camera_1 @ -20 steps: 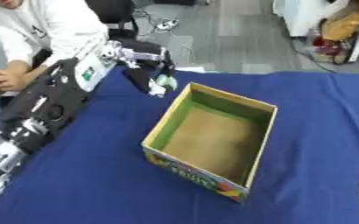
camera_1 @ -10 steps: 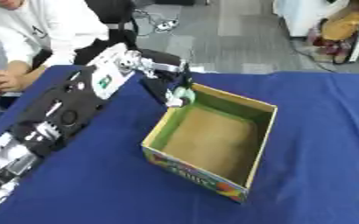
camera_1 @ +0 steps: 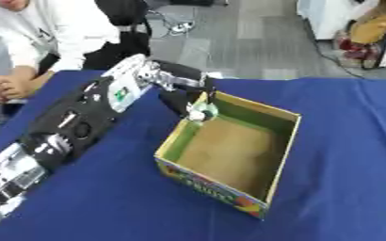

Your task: Pick up objects on the table and place them in the box.

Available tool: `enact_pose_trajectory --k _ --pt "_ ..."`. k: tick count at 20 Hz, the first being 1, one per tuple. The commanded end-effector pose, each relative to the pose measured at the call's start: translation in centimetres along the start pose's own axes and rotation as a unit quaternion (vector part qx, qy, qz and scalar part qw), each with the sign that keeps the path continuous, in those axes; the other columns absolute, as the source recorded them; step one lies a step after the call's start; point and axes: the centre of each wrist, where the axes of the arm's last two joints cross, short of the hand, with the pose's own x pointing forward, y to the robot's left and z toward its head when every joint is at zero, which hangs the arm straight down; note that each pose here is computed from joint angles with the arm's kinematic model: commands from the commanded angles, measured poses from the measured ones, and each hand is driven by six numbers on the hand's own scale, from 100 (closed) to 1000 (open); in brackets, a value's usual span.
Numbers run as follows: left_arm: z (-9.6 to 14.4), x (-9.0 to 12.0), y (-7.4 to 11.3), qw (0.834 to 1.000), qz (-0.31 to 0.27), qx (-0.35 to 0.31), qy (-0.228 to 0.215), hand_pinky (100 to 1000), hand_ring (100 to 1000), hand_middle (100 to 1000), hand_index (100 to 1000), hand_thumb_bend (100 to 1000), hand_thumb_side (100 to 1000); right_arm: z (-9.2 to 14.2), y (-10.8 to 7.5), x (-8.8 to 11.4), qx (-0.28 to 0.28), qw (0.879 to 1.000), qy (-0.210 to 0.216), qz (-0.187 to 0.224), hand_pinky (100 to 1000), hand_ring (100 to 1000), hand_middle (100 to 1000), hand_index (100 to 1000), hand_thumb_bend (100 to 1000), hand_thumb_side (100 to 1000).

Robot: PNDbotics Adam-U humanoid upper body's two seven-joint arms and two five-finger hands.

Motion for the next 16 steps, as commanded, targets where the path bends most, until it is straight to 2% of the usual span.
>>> enact_pose_trajectory --k 1,2,3,4,5,7,8,9,10,11,12,13,14,16 --pt "1.7 -0.6 1.4 0.980 -0.122 -0.127 -0.096 1000 1000 1000 1000 722 802 -0.3 0.0 0.2 -0.002 1.000 -0.009 -0.001 171 310 430 515 100 835" --pt "2.0 -0.7 1.5 0.981 -0.119 -0.119 -0.097 1000 1000 1000 1000 722 802 -0.3 0.0 0.2 -0.002 1.000 -0.009 -0.001 171 310 430 515 100 835" --pt "2.5 -0.8 1.6 0.983 -0.115 -0.106 -0.097 1000 1000 1000 1000 668 800 -0.4 0.0 0.2 -0.002 1.000 -0.009 0.000 171 310 430 515 100 836" --pt "3.1 -0.9 1.8 0.985 -0.110 -0.090 -0.094 1000 1000 1000 1000 672 801 -0.4 0.0 0.2 -0.002 1.000 -0.009 0.000 171 310 430 515 100 836" --pt "3.7 -1.0 1.9 0.988 -0.107 -0.072 -0.089 1000 1000 1000 1000 594 797 -0.4 -0.1 0.2 -0.002 1.000 -0.009 0.001 170 309 430 515 100 836" --pt "5.3 -1.0 1.8 0.992 -0.097 -0.027 -0.074 1000 1000 1000 1000 548 786 -0.4 -0.1 0.2 -0.002 1.000 -0.010 0.002 171 310 430 515 100 836" --pt "6.1 -0.9 1.7 0.994 -0.092 -0.004 -0.066 1000 1000 1000 1000 568 793 -0.4 -0.1 0.2 -0.002 1.000 -0.010 0.003 170 309 430 515 100 836" --pt "6.9 -0.8 1.6 0.994 -0.087 0.017 -0.058 1000 1000 1000 1000 472 764 -0.4 -0.2 0.1 -0.002 1.000 -0.010 0.004 171 310 430 515 100 835" --pt "7.9 -0.6 1.3 0.994 -0.082 0.047 -0.050 1000 1000 1000 1000 461 763 -0.4 -0.2 0.1 -0.003 1.000 -0.010 0.006 171 310 430 515 100 836" --pt "8.8 -0.4 1.0 0.993 -0.079 0.077 -0.043 1000 980 986 985 408 749 -0.4 -0.3 0.1 -0.003 1.000 -0.010 0.007 171 311 430 515 100 835" --pt "9.7 0.0 0.6 0.990 -0.076 0.112 -0.036 1000 995 996 994 442 757 -0.4 -0.3 0.1 -0.003 1.000 -0.010 0.008 171 310 430 515 100 836" --pt "10.3 0.4 0.2 0.987 -0.069 0.145 -0.030 974 926 947 958 282 750 -0.4 -0.4 0.0 -0.003 1.000 -0.010 0.009 171 311 431 515 100 835" --pt "11.0 0.9 -0.6 0.979 -0.051 0.197 -0.024 946 909 936 953 243 756 -0.4 -0.4 0.0 -0.004 1.000 -0.010 0.011 171 311 432 515 100 835" --pt "11.7 2.3 -2.6 0.954 -0.007 0.297 -0.025 882 866 897 925 232 744 -0.3 -0.4 0.0 -0.003 1.000 -0.010 0.012 171 311 431 515 100 835"
